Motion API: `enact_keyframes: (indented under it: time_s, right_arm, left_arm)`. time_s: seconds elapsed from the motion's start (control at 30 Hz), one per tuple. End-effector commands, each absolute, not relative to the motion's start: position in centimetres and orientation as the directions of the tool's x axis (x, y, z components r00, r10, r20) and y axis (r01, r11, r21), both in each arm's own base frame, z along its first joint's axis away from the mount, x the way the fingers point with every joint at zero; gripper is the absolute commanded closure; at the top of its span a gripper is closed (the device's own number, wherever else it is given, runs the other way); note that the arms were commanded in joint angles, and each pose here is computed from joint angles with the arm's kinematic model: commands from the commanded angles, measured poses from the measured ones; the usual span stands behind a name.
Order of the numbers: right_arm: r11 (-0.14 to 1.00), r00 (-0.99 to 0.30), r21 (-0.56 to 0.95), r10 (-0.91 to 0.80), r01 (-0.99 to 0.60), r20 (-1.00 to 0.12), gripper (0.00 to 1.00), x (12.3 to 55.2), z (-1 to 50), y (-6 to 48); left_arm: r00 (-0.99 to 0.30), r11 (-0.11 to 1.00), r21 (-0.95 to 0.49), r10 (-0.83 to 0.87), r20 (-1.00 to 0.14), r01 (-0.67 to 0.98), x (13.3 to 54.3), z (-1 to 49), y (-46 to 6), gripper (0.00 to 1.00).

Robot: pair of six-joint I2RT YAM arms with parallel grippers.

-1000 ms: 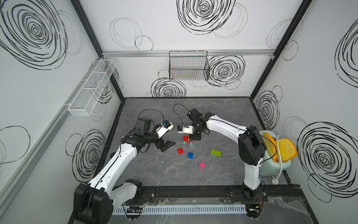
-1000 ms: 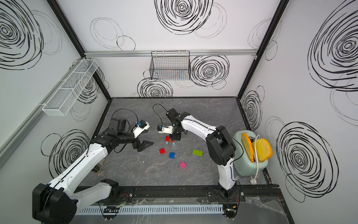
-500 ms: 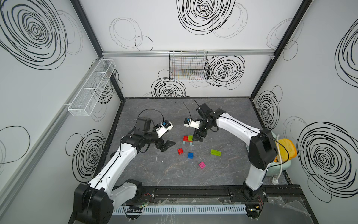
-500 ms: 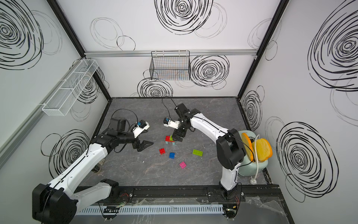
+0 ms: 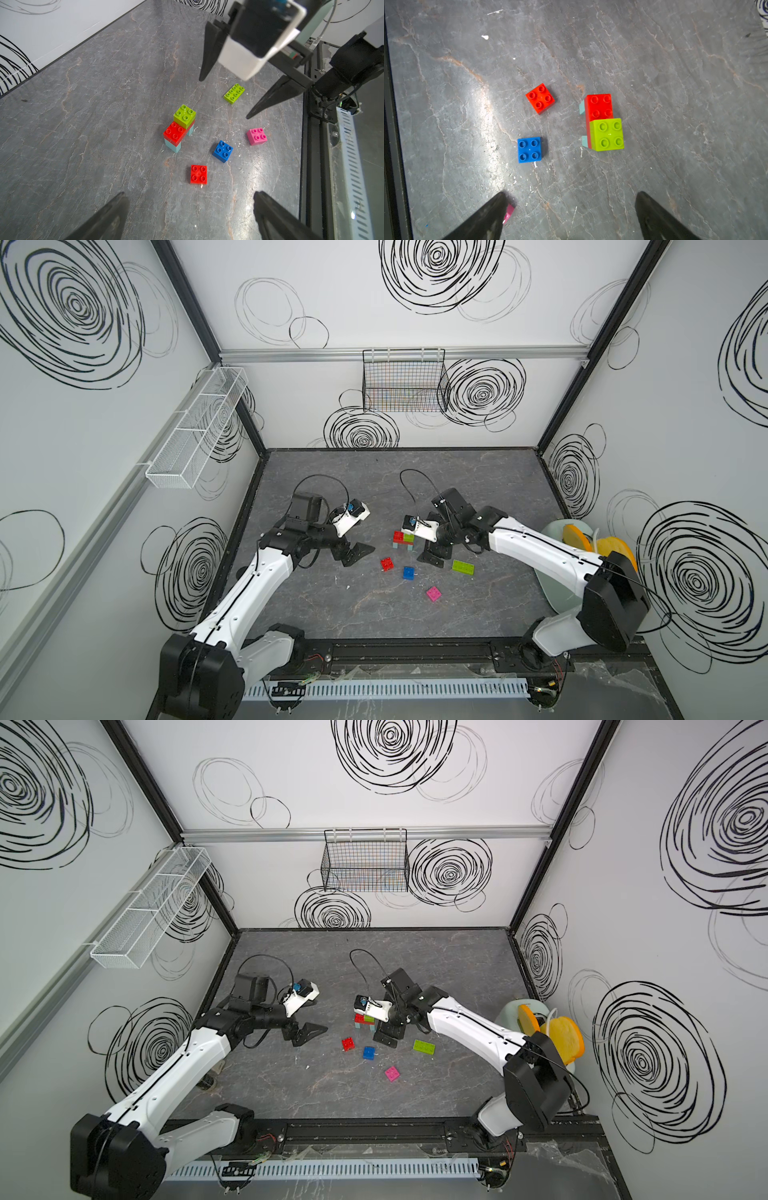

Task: Assemble a giraffe with lego
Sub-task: Pick up the lego brick from the center of the board.

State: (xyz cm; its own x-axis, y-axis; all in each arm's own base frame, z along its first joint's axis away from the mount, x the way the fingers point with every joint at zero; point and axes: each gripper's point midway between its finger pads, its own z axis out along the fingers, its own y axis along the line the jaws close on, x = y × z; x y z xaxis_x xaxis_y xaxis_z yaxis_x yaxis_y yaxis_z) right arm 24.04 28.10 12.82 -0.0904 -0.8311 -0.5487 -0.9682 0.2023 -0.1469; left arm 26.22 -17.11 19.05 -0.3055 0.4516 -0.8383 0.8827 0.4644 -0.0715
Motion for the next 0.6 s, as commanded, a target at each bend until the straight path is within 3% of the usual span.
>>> enact_keyframes:
  time_s: [0.0, 0.33, 0.57]
  right_arm:
    - [0.182, -0.029, -0.192, -0.794, -0.964, -0.607, 0.04, 23.0, 12.5, 29.2]
    - [0.223, -0.101, -0.126, -0.785, -0.967, -0.612, 0.15, 22.0, 7.8, 30.4]
    - [0.187, -0.094, -0.096, -0.8, -0.978, -0.593, 0.2, 21.1, 5.2, 31.4]
  left_arm:
    - [-0.272, 0.441, -0.058, 0.439, -0.856, 0.896, 26.0, 19.3, -17.1, 0.02]
    - [-0.282, 0.444, -0.071, 0.429, -0.858, 0.893, 26.2, 19.6, -17.0, 0.02]
    - [-0.274, 0.441, -0.062, 0.436, -0.857, 0.895, 25.9, 19.5, -17.0, 0.02]
